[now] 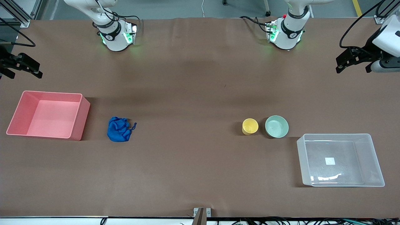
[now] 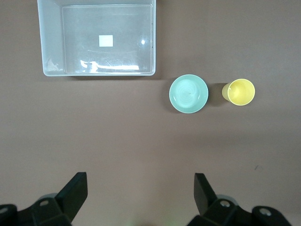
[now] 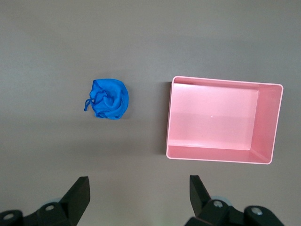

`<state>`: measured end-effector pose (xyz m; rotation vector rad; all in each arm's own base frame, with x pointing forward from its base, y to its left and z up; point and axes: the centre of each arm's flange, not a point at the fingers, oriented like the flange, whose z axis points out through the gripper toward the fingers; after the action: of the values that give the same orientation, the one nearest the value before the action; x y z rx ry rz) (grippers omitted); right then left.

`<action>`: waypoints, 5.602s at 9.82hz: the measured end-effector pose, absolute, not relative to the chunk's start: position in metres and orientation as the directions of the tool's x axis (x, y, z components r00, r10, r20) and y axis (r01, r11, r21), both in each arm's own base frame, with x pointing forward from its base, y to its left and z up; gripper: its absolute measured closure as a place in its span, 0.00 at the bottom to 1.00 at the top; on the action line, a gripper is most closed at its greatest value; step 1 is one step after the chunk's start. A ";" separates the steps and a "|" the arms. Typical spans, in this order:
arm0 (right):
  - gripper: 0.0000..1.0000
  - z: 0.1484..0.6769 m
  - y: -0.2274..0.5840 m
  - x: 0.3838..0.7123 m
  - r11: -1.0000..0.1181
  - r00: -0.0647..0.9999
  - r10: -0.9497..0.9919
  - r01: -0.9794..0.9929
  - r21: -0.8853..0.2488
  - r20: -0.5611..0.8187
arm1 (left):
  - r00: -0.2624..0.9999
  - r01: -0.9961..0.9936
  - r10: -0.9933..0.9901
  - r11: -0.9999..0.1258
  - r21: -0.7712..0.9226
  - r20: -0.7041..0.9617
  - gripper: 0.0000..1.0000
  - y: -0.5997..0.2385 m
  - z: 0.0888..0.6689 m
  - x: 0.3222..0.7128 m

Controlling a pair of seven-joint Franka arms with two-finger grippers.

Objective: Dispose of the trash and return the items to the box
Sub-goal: 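Move the right gripper toward the blue cloth while the left gripper reaches the bowl, then grasp the blue cloth with the right gripper while the left gripper grasps the bowl, then drop the cloth into the pink bin while the left gripper places the bowl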

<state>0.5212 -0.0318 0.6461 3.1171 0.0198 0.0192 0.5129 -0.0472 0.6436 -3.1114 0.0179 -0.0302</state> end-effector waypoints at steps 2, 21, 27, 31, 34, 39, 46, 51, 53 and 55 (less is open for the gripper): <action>0.06 0.647 -0.032 0.527 -1.000 1.000 0.013 0.013 0.025 0.021 | 1.000 -0.010 -0.010 -1.000 -0.030 0.023 0.00 -0.047 0.645 0.514; 0.10 0.341 0.031 0.638 -0.999 0.996 0.007 0.010 0.034 -0.087 | 0.932 0.359 0.361 -0.932 0.052 0.040 0.21 -0.076 0.259 0.547; 0.11 0.257 0.051 0.629 -0.997 0.997 -0.068 -0.067 0.034 -0.035 | 0.926 0.371 0.375 -0.925 0.081 0.040 0.60 -0.087 0.207 0.548; 0.14 0.223 0.048 0.609 -0.997 0.998 -0.070 -0.070 0.026 0.001 | 0.924 0.367 0.375 -0.925 0.098 0.071 0.98 -0.089 0.222 0.559; 0.33 0.206 0.045 0.599 -0.997 0.997 -0.073 -0.074 0.025 0.008 | 0.930 0.354 0.360 -0.932 0.077 0.076 0.98 -0.083 0.326 0.604; 0.93 0.204 0.045 0.598 -0.997 0.997 -0.075 -0.075 0.026 0.005 | 0.973 0.190 0.193 -0.981 0.038 0.130 0.98 0.026 0.385 0.674; 0.96 0.266 0.010 0.618 -0.994 0.994 -0.109 -0.109 0.032 0.009 | 0.993 0.113 0.114 -0.994 0.006 0.026 0.98 0.087 0.268 0.708; 0.96 0.418 -0.073 0.607 -0.999 0.999 -0.043 -0.042 0.029 -0.033 | 0.993 0.119 0.119 -0.993 0.008 -0.008 0.93 0.094 0.245 0.705; 0.96 0.429 -0.117 0.596 -1.000 0.999 -0.010 -0.009 0.025 -0.034 | 0.993 0.119 0.119 -0.993 0.009 -0.019 0.91 0.093 0.237 0.704; 0.96 0.419 -0.155 0.588 -1.000 0.999 -0.016 -0.015 0.022 -0.041 | 0.993 0.120 0.120 -0.993 0.009 0.006 0.64 0.095 0.247 0.710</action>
<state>0.5880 -0.1552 0.4193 3.1189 -0.0236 -0.0646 0.7097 0.0950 0.2470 -3.1441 -0.1889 -0.0095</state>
